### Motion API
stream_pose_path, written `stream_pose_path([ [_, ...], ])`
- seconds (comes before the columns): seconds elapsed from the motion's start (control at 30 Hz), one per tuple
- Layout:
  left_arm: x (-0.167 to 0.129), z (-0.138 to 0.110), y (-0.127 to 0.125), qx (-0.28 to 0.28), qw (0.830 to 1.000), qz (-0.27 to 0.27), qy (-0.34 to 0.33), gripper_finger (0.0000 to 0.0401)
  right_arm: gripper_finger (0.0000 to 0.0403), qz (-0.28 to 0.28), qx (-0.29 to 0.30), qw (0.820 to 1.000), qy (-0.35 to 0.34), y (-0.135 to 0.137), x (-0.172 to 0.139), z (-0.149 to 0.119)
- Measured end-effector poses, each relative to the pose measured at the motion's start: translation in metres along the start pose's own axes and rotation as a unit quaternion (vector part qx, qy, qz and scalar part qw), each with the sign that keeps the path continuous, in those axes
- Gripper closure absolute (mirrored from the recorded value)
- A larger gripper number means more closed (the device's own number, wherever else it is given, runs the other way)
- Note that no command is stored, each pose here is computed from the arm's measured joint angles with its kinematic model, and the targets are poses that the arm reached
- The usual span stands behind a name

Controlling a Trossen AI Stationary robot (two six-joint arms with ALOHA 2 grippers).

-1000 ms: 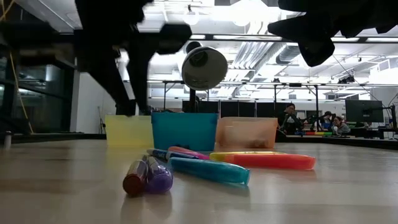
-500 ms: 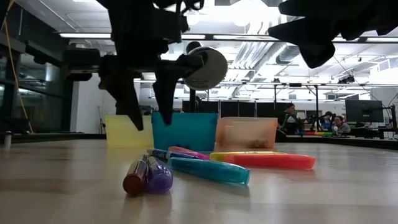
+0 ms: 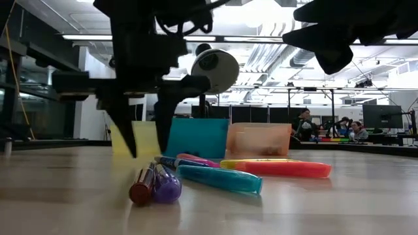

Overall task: Pick & Place Markers
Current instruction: Put the blue dry erase marker into the blue bin

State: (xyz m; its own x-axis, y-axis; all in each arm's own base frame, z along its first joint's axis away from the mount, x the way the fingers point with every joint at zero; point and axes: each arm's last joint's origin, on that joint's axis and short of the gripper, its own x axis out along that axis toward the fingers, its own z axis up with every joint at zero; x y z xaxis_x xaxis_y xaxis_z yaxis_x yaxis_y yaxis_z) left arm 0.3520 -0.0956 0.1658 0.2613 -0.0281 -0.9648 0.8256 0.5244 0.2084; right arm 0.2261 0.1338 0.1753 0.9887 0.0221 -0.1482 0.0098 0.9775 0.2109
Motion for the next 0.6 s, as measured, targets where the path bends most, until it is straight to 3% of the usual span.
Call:
stream_pose_path([
  [0.3,0.0002,0.0003,0.0015,0.002,1.000,0.014,0.004,0.0247,0.0226,0.001,0.001,1.000,0.003,-0.0001,0.0000,-0.0006],
  [0.6,-0.0002,0.0067,0.0065,0.008,0.999,0.034,-0.034,0.0247,0.0226,0.001,0.000,1.000,0.004,-0.0001,0.0000,-0.0007],
])
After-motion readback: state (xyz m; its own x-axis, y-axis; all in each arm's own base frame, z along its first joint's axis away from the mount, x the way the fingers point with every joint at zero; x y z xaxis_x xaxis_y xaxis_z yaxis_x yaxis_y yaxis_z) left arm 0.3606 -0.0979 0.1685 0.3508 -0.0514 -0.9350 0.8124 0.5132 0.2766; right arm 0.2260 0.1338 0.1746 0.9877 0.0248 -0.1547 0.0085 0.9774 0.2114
